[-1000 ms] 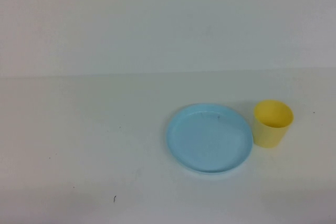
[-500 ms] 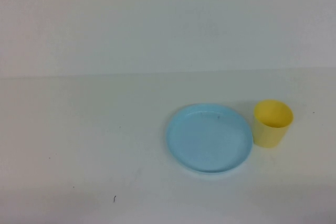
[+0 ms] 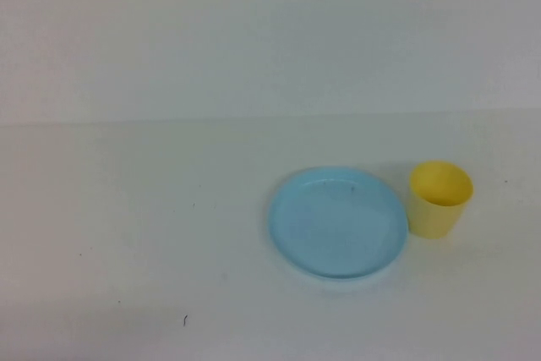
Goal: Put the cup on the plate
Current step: Pick up the cup from the table
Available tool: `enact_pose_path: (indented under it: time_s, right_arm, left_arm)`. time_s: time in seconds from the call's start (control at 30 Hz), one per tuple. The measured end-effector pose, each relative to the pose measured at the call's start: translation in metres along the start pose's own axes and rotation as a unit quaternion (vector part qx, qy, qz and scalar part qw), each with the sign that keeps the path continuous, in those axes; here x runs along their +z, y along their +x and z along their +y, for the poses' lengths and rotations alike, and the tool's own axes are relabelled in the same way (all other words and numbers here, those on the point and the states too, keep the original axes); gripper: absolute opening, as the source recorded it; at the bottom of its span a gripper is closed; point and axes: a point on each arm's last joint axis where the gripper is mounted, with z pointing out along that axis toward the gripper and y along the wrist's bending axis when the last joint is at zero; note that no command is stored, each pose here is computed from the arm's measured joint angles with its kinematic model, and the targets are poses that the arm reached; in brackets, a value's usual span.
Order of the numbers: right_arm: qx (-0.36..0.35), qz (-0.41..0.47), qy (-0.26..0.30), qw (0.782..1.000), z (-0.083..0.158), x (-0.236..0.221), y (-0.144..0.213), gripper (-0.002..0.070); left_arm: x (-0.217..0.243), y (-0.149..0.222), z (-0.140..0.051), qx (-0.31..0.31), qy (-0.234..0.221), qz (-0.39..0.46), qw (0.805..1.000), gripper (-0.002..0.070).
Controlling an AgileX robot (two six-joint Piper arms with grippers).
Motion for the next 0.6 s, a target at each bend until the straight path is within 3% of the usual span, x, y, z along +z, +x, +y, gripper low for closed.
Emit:
enact_pose_path:
  time_s: [0.13, 0.27, 0.37, 0.53, 0.6]
  right_arm:
    - [-0.093, 0.098, 0.004, 0.991, 0.016, 0.037, -0.042, 0.0001]
    - [-0.165, 0.289, 0.014, 0.943, 0.017, 0.093, -0.040, 0.0001]
    - [-0.175, 0.370, 0.002, 0.912, 0.018, 0.133, -0.031, 0.0001]
    - [-0.112, 0.404, -0.027, 0.907, 0.023, 0.192, -0.010, 0.0001]
    - [-0.123, 0.444, -0.066, 0.885, 0.025, 0.209, 0.007, 0.0001]
  left_arm:
    - [0.000, 0.000, 0.000, 0.000, 0.000, 0.000, 1.000, 0.0001]
    - [0.000, 0.000, 0.000, 0.001, 0.000, 0.000, 1.000, 0.0001]
    - [0.000, 0.000, 0.000, 0.001, 0.000, 0.000, 1.000, 0.0001]
    - [0.000, 0.000, 0.000, 0.001, 0.000, 0.000, 1.000, 0.0001]
    - [0.000, 0.000, 0.000, 0.001, 0.000, 0.000, 1.000, 0.0001]
